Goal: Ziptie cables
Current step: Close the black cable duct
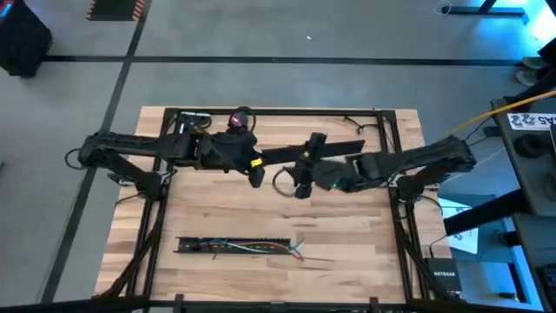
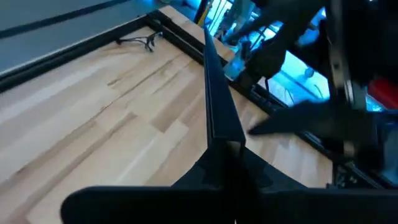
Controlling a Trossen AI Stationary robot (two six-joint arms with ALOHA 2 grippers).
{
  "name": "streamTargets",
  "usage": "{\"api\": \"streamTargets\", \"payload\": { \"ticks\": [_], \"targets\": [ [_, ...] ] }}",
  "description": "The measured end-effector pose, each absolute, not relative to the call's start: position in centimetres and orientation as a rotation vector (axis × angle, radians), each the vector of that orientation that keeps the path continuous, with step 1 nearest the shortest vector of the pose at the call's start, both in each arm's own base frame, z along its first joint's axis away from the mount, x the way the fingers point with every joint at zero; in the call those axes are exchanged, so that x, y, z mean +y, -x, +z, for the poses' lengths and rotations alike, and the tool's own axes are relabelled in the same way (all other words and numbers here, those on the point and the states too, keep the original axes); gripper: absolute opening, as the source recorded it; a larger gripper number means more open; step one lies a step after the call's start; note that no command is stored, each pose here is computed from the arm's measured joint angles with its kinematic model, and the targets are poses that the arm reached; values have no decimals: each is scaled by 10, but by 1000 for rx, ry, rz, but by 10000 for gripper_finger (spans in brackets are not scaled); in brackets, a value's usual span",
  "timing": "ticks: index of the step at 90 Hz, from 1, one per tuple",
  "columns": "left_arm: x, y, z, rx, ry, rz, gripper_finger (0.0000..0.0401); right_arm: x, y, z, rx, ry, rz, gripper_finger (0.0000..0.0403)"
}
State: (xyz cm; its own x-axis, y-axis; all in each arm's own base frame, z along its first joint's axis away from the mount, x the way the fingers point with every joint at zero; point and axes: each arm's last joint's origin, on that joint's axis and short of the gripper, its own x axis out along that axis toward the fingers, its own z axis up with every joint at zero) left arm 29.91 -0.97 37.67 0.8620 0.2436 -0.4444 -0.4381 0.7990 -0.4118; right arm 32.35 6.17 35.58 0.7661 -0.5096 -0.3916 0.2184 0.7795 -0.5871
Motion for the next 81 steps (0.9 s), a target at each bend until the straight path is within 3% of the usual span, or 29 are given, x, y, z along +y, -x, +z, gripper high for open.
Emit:
{"api": "streamTargets", "payload": {
  "ticks": [30, 81],
  "targets": [
    [-11, -300, 379, 362, 560, 358, 2, 64, -341, 339, 629, 716, -474, 287],
    [-11, -300, 379, 363, 560, 358, 3, 65, -344, 338, 625, 750, -454, 286]
  ]
}}
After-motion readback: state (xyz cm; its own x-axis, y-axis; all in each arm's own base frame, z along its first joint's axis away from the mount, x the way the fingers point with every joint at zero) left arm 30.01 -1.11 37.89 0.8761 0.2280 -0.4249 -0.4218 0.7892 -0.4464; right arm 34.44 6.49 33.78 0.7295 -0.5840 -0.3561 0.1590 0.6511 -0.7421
